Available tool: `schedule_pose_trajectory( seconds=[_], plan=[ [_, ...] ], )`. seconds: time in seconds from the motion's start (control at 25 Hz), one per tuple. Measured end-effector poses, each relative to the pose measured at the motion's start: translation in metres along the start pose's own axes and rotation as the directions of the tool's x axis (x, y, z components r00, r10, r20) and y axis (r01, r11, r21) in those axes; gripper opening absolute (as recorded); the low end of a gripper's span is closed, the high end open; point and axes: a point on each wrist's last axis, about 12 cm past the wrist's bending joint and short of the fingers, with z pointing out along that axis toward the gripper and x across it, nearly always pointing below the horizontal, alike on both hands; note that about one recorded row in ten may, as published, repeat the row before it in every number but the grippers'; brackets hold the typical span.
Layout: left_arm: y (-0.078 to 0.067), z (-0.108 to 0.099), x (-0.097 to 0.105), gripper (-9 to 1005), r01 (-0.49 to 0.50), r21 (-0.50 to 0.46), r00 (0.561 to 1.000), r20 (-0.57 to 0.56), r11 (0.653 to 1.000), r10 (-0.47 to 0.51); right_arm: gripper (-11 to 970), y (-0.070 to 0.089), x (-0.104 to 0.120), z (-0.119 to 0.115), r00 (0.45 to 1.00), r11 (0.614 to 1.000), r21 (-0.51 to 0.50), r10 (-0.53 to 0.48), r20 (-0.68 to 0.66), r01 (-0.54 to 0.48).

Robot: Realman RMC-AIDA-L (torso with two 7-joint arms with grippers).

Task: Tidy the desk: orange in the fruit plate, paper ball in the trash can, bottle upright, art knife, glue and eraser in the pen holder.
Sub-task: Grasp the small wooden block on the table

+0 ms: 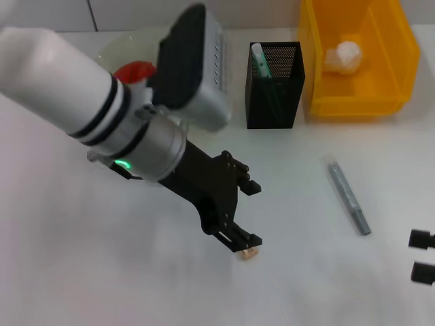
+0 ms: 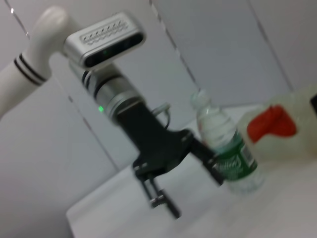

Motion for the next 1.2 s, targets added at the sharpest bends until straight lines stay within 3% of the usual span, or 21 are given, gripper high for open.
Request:
schedule_pose_trajectory(
  seconds=[0.24,0.44,0.84,1.2],
  plan=[
    [-0.005,0.009,0.004,825,0.002,0.000,1.000,-0.003,1.000,-0.002,666,0.012,0.017,0.002,0.998,0.999,-0.048,-0.018,-0.062,0.015],
    [-0.010,0.014,0.008,825,0.015,0.032,0.999,0.042,0.999,-0.016,665,0.017,0.027,0.002,0.997,0.998,-0.011,-0.068,-0.018,0.068],
    [-0.002,0.027,0.020,819,0.044,-0.012,0.999,0.015,0.999,-0.044,665,0.012,0.021,0.006,0.995,0.995,0.001,-0.095,0.001,0.095],
    [-0.005,0.045,0.028,799,0.010,-0.025,0.999,-0.045,1.000,-0.011,664,0.010,0.019,0.003,0.995,0.995,0.043,-0.096,0.038,0.094]
  ],
)
